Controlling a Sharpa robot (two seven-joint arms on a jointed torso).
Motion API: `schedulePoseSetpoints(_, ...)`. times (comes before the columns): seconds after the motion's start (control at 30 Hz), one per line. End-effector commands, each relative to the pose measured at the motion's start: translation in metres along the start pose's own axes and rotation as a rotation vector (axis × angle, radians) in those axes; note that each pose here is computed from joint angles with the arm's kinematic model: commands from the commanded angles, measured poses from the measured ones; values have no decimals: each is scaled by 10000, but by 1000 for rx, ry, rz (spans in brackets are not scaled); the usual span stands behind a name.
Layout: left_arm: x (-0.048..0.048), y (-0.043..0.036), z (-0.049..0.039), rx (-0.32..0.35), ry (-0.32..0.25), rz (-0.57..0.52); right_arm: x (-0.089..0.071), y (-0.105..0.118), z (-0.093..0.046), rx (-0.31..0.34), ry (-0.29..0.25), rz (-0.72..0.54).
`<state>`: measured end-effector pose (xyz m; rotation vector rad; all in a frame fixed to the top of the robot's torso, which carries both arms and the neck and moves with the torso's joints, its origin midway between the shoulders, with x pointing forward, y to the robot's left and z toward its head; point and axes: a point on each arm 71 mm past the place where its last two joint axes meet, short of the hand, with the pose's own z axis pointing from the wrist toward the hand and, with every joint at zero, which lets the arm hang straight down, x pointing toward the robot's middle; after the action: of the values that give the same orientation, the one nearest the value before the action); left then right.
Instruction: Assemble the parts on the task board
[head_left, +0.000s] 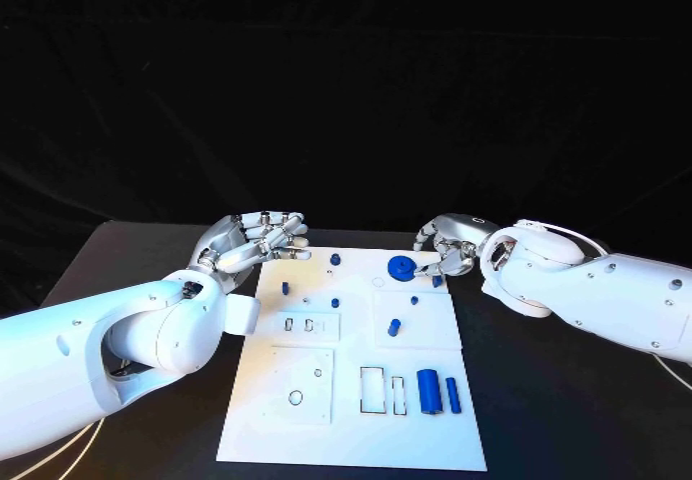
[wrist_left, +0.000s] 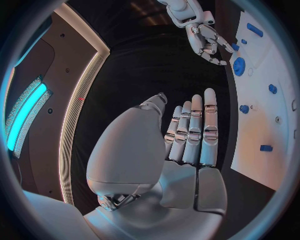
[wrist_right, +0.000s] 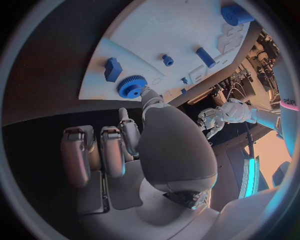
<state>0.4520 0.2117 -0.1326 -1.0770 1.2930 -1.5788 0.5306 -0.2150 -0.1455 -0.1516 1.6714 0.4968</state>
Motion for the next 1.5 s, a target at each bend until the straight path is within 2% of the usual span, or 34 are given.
schedulePoseSetpoints(0.03, 18, -12, 4, 6, 19, -12, 58, -1, 32, 19, 40, 12)
schedulePoseSetpoints(0.37, 17, -8, 10, 4, 19, -12, 100, 7, 136, 33, 36, 30)
schedulePoseSetpoints(0.67, 20, -1, 18, 1, 19, -12, 136, 77, 200, 20, 41, 20)
schedulePoseSetpoints(1.13, 36, 7, 26, -4, 22, -13, 192, 97, 242, 22, 63, 27)
schedulePoseSetpoints(1.5, 30, 9, 29, -6, 20, -12, 272, 114, 247, 18, 104, 21)
